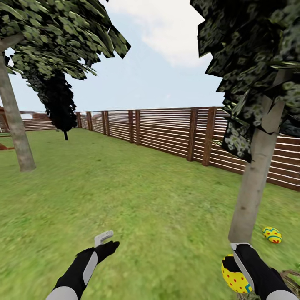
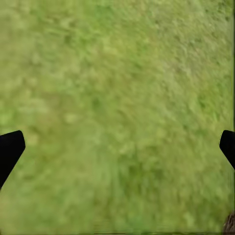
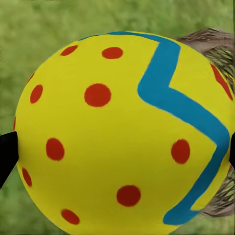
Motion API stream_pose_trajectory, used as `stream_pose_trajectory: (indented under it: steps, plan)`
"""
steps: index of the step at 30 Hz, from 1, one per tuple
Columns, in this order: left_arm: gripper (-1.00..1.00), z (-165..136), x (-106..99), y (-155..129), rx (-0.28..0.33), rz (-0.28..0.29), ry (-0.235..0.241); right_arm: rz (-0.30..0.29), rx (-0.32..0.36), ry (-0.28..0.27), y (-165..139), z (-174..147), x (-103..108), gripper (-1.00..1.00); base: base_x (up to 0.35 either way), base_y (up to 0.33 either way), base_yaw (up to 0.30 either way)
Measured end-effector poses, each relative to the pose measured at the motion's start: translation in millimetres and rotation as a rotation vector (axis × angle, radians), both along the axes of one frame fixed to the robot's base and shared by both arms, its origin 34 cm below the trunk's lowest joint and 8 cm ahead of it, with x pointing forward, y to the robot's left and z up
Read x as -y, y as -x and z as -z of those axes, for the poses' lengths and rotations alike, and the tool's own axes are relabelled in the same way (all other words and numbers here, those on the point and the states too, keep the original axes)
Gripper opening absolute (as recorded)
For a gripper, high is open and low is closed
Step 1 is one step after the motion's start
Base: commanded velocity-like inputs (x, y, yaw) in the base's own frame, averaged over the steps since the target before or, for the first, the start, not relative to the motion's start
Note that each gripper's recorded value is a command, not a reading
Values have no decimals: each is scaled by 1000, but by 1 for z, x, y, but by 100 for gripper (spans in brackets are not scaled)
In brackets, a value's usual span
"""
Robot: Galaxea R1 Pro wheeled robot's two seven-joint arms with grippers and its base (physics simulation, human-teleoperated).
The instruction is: Take the three Easter eggs out of the wicker basket on the lawn in the garden, then place them on the lawn next to a single tree (choose any tree) so that all three eggs are next to the same tree and none are left in the basket.
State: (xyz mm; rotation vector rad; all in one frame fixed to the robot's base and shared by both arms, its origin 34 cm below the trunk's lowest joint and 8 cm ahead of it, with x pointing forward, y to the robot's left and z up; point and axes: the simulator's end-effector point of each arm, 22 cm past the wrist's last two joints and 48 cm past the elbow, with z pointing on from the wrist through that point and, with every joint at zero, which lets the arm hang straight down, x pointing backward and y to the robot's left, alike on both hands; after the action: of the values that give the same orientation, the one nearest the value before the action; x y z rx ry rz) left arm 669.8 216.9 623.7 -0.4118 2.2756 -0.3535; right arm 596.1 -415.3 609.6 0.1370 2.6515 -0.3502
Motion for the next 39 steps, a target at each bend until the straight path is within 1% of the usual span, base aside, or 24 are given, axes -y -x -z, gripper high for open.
stream_pose_trajectory:
  steps: [3, 12, 15, 19, 24, 27, 34, 37, 39]
  plan:
    - [100, 5, 4, 4, -17, 6, 5, 1, 1, -1, 0, -3, 0, -100, 52, 326, -277]
    - [100, 2, 4, 4, -13, 6, 5, 0, 7, -1, -1, -6, 0, -100, 11, 339, -253]
    - [100, 1, -2, 4, -11, -1, -1, -2, 8, -3, -1, -6, -3, -100, 122, 311, -31]
    - [100, -5, -25, 0, 3, -26, -26, -7, 10, -7, -2, -6, -7, -100, 295, 99, -3]
    - [100, -5, -29, 0, 2, -27, -35, -9, 10, -7, -3, -5, -9, -100, 337, 3, 0]
    - [100, -5, -38, 0, 1, -35, -42, -10, 10, -8, -3, -5, -10, -100, 338, 0, 0]
    - [100, -4, -39, 1, -3, -34, -40, -10, 10, -10, -3, -5, -10, -100, 338, 23, 0]
    - [100, -4, -56, 1, -7, -50, -53, -10, 11, -10, -3, -5, -10, -100, 336, 135, 0]
    - [100, -3, -59, 2, -10, -52, -54, -10, 11, -10, -3, -5, -10, -100, 320, 178, 0]
